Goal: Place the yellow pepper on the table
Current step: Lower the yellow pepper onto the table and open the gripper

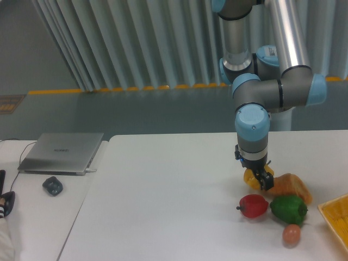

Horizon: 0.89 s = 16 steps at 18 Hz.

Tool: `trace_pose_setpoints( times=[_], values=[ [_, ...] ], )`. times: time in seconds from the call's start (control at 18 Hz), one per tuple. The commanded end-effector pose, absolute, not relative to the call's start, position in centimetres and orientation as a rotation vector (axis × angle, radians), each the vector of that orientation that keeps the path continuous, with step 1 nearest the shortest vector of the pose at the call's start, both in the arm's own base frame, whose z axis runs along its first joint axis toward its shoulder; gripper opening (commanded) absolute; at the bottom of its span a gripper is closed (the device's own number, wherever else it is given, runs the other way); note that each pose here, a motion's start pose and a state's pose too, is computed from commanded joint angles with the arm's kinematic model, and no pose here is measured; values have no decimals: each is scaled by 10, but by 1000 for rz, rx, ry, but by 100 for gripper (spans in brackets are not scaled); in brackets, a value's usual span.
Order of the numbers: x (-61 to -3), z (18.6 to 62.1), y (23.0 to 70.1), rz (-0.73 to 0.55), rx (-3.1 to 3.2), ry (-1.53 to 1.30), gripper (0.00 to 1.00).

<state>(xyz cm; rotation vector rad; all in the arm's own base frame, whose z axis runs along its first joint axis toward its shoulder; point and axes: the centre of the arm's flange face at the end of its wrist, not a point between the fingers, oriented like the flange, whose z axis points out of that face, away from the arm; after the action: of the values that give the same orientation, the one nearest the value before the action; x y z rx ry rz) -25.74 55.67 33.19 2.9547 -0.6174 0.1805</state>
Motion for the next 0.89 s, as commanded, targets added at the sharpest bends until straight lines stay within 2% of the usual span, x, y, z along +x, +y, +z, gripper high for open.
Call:
trace_pose_setpoints(
  times=[0.44,0.61,0.89],
  values=[
    [-265,359,557,132,3001,-600,100],
    [-273,374,566,23,3059,-626,100],
    [-287,376,570,-67,3099,-629,100]
  ],
)
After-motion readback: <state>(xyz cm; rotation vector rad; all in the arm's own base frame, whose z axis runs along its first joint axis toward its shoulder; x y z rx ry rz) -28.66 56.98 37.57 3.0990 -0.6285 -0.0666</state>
